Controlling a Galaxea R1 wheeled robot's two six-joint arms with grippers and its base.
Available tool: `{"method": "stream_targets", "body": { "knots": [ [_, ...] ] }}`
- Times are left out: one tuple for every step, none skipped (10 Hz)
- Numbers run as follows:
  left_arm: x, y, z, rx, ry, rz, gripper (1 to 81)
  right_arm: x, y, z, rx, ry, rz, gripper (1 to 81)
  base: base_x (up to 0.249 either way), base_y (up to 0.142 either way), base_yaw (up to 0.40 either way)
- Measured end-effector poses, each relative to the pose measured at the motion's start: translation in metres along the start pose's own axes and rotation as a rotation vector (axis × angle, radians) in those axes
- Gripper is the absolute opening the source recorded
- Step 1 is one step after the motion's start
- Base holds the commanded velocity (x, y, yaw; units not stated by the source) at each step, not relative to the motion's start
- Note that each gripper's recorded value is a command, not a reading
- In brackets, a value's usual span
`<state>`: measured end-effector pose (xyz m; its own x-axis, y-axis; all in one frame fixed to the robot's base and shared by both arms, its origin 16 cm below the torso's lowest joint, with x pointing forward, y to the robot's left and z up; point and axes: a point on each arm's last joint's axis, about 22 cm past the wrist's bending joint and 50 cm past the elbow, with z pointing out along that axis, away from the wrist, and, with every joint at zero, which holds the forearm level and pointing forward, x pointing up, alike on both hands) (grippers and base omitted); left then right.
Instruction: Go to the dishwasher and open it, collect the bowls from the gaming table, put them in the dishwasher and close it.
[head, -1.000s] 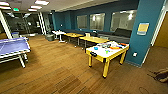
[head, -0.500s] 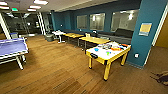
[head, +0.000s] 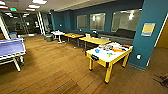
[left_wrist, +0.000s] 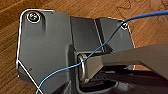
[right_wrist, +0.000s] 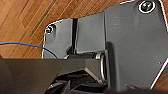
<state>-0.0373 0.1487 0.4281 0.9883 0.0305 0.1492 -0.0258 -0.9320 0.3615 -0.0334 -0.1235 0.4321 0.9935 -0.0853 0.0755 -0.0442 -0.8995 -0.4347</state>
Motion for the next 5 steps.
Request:
{"method": "stream_targets", "body": {
  "knots": [
    [-0.0004, 0.0, -0.0001, 0.0, -0.001, 0.0, 81.1, -0.0004, 0.0, 0.0, 0.0, 0.0, 0.0, 81.1, 0.194, 0.0, 0.0],
    [-0.0005, 0.0, -0.0001, 0.0, -0.001, 0.0, 81.1, -0.0008, 0.0, 0.0, 0.0, -0.001, 0.0, 81.1, 0.195, 0.0, 0.0],
    [-0.0001, 0.0, 0.0, 0.0, 0.0, 0.0, 81.1, -0.0005, 0.0, 0.0, 0.0, 0.0, 0.0, 81.1, 0.194, 0.0, 0.0],
    [0.0, 0.0003, 0.0001, 0.0, 0.0, 0.0, 81.1, -0.0003, 0.0, 0.0, 0.0, 0.0, 0.0, 81.1, 0.194, 0.0, 0.0],
    [-0.0001, 0.0, 0.0, 0.0, 0.0, 0.0, 81.1, -0.0007, -0.0002, 0.0, 0.0, -0.001, 0.0, 81.1, 0.194, 0.0, 0.0]
  ]
}}
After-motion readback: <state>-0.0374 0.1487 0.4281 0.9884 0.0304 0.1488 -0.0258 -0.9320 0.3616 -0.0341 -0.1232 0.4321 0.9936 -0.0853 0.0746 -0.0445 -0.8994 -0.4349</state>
